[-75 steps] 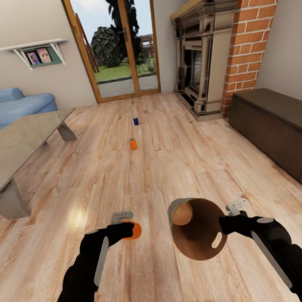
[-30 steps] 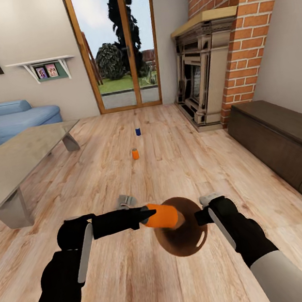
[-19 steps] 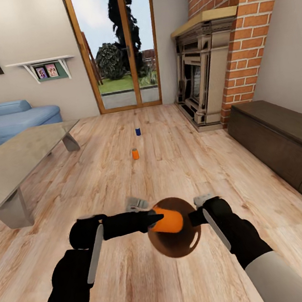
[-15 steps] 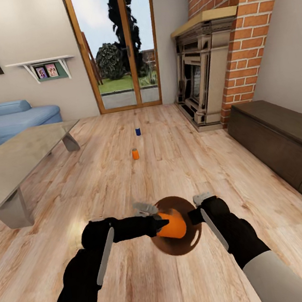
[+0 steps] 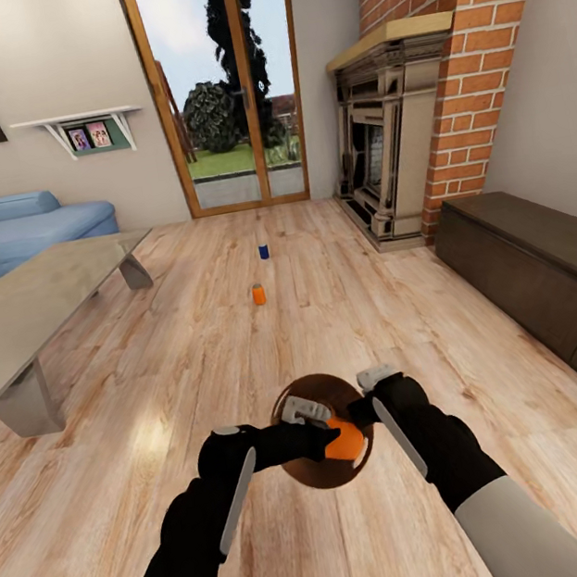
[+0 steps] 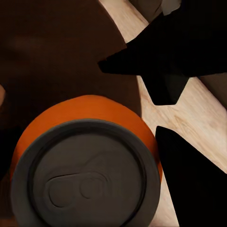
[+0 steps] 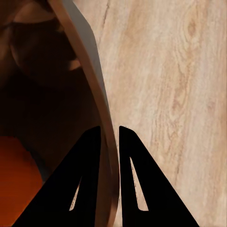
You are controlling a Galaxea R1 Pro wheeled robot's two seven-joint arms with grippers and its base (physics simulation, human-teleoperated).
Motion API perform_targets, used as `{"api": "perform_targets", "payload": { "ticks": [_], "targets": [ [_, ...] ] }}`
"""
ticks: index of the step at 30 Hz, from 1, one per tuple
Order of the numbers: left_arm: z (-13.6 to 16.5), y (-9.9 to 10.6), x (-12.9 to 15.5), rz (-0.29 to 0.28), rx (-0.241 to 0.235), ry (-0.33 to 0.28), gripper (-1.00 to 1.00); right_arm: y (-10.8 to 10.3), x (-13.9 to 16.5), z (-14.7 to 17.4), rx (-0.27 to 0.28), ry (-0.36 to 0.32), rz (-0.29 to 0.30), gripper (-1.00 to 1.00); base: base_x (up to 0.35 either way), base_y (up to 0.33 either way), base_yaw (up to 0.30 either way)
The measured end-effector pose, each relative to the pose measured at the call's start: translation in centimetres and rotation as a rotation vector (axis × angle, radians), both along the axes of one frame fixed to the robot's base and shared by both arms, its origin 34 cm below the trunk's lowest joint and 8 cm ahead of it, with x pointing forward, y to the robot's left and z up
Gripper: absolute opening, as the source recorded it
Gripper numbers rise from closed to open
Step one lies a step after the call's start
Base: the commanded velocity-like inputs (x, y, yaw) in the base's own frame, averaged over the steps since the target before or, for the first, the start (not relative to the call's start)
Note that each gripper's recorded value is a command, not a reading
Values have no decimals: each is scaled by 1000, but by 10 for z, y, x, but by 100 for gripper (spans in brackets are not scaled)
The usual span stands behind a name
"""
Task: Put the three can of soda from the living room inside the tash can in the kitchen.
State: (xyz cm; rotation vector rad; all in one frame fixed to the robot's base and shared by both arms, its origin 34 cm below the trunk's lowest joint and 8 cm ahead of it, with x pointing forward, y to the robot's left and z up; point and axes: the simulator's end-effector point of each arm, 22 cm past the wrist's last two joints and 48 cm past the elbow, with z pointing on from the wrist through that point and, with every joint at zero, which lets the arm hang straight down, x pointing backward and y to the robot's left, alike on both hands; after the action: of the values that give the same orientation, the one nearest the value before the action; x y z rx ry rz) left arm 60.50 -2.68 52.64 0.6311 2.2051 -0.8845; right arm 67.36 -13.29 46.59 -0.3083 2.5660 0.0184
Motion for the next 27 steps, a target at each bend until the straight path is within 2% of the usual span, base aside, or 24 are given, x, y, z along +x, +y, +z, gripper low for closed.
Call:
{"api": "perform_targets", "payload": {
  "ticks": [4,8,12,16,21,22,27],
  "targets": [
    [-2,3,11,40,47,-54,-100,-2,1,1,-31,-9,6,-100,0,0,0],
    [-5,3,14,55,85,-78,-100,4,0,1,-10,-4,11,-100,0,0,0],
    [-7,3,17,61,110,-108,-100,1,0,1,-25,-8,9,-100,0,0,0],
    [-9,8,22,85,138,-123,-100,3,0,1,-18,-6,11,-100,0,0,0],
    [-19,7,20,86,176,-127,-100,2,0,1,-22,-7,10,-100,0,0,0],
    [-26,9,19,92,203,-125,-100,1,0,1,-24,-8,10,-100,0,0,0],
    [-47,12,19,104,234,-113,-100,3,0,1,-16,-6,11,-100,0,0,0]
  ]
}}
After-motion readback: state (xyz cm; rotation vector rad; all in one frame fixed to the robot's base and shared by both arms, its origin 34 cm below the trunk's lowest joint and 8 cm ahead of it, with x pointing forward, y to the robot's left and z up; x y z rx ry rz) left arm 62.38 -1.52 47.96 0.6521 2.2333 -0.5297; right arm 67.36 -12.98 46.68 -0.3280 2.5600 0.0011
